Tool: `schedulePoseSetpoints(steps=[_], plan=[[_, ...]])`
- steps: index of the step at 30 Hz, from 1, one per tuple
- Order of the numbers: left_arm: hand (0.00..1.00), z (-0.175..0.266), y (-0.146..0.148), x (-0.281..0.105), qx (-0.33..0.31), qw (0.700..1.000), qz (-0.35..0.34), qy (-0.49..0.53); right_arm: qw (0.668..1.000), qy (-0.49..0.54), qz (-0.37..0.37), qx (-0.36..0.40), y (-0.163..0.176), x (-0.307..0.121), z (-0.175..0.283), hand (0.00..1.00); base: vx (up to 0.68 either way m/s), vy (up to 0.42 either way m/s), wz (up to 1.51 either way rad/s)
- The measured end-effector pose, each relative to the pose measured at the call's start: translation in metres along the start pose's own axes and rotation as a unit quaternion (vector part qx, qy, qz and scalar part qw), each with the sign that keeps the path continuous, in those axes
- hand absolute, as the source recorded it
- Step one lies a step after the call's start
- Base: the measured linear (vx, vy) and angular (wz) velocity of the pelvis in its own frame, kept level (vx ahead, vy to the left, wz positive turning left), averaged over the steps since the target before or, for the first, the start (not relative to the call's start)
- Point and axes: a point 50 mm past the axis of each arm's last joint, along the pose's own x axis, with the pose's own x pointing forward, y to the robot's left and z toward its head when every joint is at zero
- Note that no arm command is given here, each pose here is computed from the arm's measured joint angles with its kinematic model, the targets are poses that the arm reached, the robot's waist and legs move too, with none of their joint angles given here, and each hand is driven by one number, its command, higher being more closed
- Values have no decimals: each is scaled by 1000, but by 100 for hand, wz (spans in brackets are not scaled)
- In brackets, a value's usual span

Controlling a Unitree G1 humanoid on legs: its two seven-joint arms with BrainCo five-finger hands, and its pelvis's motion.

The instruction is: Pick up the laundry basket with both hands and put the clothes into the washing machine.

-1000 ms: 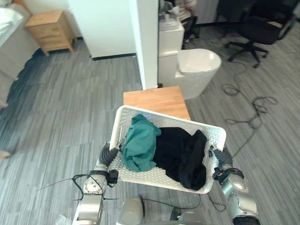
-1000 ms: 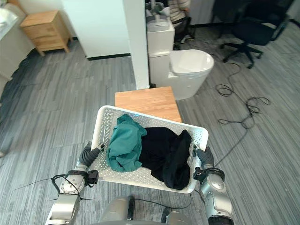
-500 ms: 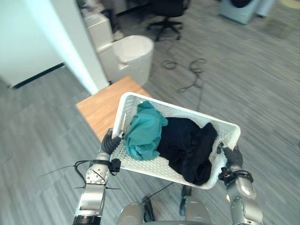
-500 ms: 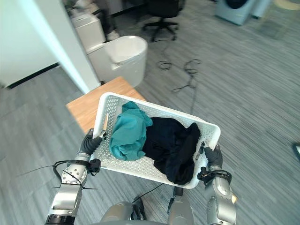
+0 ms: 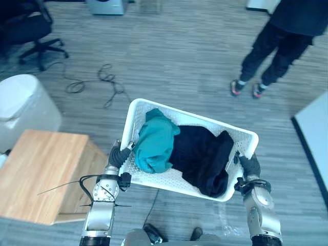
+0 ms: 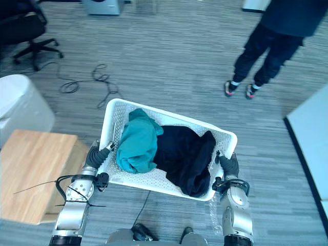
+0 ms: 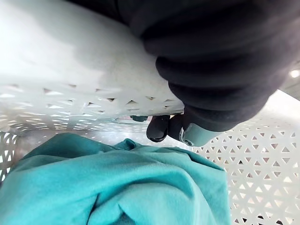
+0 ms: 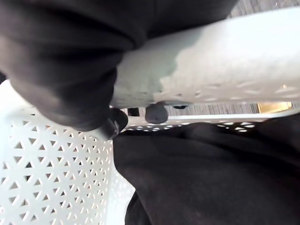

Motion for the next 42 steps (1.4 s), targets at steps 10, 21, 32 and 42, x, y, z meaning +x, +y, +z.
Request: schedulePoseSetpoints(steps=[10, 21, 32, 42], plan=[[100, -17, 5, -13, -7, 999, 28, 36, 1000, 20, 14, -13, 11, 2, -10, 100, 4, 39, -57], [100, -19, 4, -16, -3, 999, 25, 41, 999, 26, 14, -16, 13, 0, -12, 100, -3, 19, 6], [100, -23, 9, -19, -25, 997, 46, 48, 999, 2, 18, -30, 21, 4, 0, 100, 6, -35, -8], [100, -33, 14, -33, -34, 994, 69, 73, 998, 13, 40, -48, 33, 8, -3, 100, 383, 187, -9]])
